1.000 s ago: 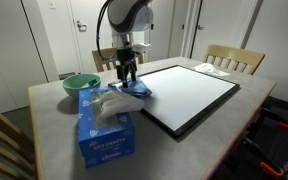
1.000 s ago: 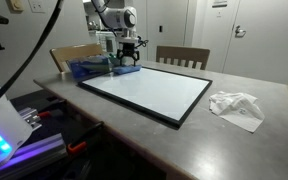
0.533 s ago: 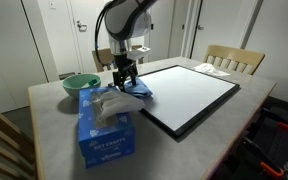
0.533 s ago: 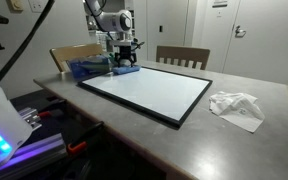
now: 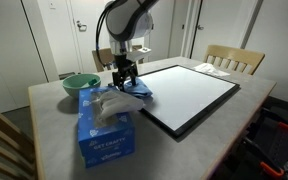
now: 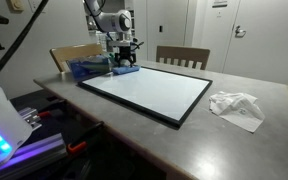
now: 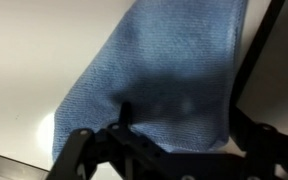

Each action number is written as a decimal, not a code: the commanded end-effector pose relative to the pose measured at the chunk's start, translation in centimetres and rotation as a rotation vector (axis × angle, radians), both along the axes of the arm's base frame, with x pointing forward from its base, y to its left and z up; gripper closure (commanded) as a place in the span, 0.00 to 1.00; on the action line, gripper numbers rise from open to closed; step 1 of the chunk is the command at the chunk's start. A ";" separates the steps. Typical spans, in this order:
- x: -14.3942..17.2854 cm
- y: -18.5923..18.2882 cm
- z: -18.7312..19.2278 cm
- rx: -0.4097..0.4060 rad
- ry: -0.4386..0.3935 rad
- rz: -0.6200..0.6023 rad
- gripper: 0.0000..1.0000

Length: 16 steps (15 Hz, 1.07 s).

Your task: Use the cloth to wipe the whiteboard

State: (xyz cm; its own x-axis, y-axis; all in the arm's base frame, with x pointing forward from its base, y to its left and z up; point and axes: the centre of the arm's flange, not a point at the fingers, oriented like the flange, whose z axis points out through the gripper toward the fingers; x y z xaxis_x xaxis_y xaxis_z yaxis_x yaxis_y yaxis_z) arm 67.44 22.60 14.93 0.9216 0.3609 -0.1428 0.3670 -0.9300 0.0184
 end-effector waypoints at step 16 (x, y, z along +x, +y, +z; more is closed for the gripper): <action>2.9 -2.2 1.2 0.163 0.049 0.296 0.98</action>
State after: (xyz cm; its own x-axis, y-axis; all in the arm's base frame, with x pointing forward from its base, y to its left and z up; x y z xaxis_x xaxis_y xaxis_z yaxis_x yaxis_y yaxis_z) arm 68.74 20.13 16.32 0.7995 0.5927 -0.0979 0.5834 -0.8049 -0.1083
